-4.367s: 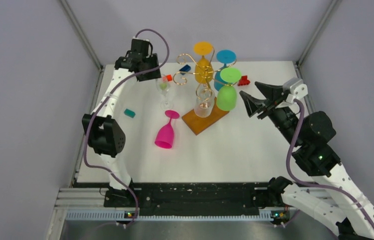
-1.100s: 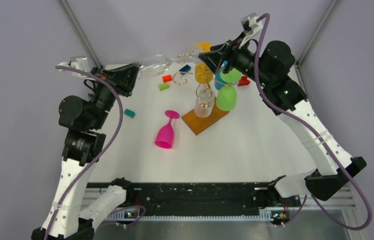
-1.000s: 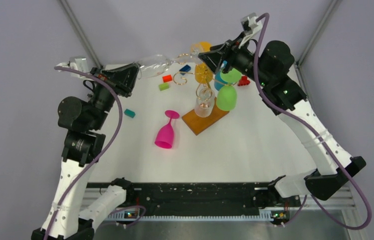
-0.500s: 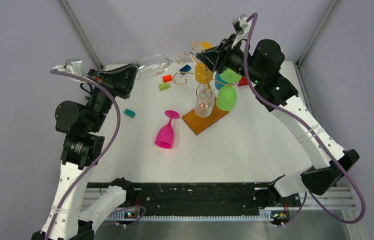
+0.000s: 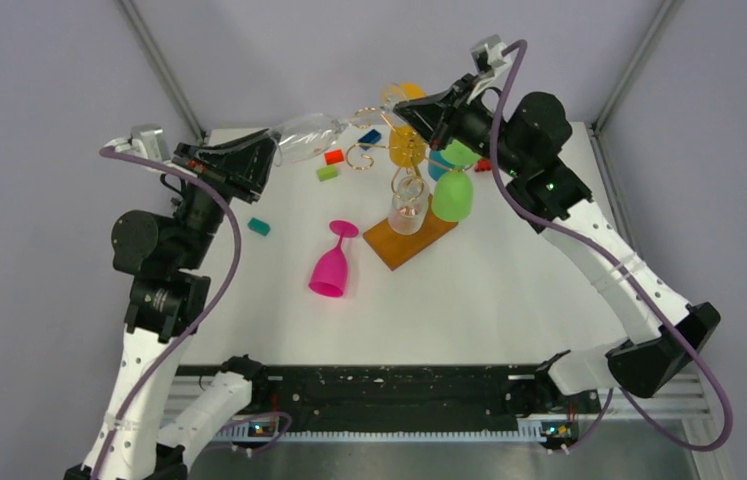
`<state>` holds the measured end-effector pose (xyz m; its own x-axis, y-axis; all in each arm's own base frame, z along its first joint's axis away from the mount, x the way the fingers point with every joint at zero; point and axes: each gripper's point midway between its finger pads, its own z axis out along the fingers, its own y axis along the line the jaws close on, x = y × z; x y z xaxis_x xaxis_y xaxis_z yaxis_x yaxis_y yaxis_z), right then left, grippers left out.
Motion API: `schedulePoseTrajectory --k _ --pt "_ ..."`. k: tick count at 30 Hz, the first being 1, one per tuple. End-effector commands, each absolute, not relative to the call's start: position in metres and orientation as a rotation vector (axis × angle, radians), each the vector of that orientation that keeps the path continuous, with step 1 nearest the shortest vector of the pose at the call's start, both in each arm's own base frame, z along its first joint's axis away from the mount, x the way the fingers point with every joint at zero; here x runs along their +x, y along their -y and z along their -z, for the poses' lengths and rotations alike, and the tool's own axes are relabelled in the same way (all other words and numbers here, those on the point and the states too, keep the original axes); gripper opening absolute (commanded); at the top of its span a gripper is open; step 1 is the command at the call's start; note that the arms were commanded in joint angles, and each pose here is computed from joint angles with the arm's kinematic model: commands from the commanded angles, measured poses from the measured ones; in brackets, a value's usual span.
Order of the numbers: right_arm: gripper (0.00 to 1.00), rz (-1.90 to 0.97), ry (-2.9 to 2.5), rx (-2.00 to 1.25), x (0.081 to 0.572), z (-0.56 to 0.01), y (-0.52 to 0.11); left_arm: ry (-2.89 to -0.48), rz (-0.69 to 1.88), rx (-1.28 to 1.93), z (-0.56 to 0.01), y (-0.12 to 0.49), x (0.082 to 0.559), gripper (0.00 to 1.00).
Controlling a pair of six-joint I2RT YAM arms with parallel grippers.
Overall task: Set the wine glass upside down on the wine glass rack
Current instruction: Turn the wine glass upside down at the wine rack.
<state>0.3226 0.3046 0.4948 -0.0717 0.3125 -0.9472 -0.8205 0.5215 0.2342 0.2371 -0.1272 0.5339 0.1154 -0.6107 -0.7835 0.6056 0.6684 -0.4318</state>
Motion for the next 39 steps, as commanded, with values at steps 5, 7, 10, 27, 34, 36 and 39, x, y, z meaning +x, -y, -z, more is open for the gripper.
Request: schedulePoseTrajectory --k 5,7,10,27,34,36,39 --pt "0.0 -0.891 -1.091 -0.305 0.306 -0.559 -0.252 -0.999 0.931 0.043 -0.562 0.125 0.209 0.51" --pt "0.0 -0.835 -1.033 -0.26 0.302 -0.569 -0.235 -1.003 0.932 0.052 -0.56 0.125 0.207 0.51" --pt "0.0 -0.72 -0.976 -0.206 0.302 -0.57 -0.212 -1.023 0.924 0.065 -0.554 0.126 0.204 0.51" --pt "0.0 -0.485 -0.537 -0.949 0.207 -0.534 -0.248 -1.134 0.892 0.371 -0.535 0.154 0.181 0.51" --pt "0.0 -0.467 -0.43 -1.054 0.193 -0.519 -0.271 -1.245 1.152 0.57 -0.505 0.195 0.175 0.62" --pt "0.0 -0.492 -0.428 -1.074 0.19 -0.517 -0.278 -1.263 1.188 0.574 -0.5 0.199 0.178 0.67" --pt "0.0 -0.506 -0.426 -1.086 0.189 -0.519 -0.285 -1.282 1.217 0.588 -0.491 0.203 0.179 0.72"
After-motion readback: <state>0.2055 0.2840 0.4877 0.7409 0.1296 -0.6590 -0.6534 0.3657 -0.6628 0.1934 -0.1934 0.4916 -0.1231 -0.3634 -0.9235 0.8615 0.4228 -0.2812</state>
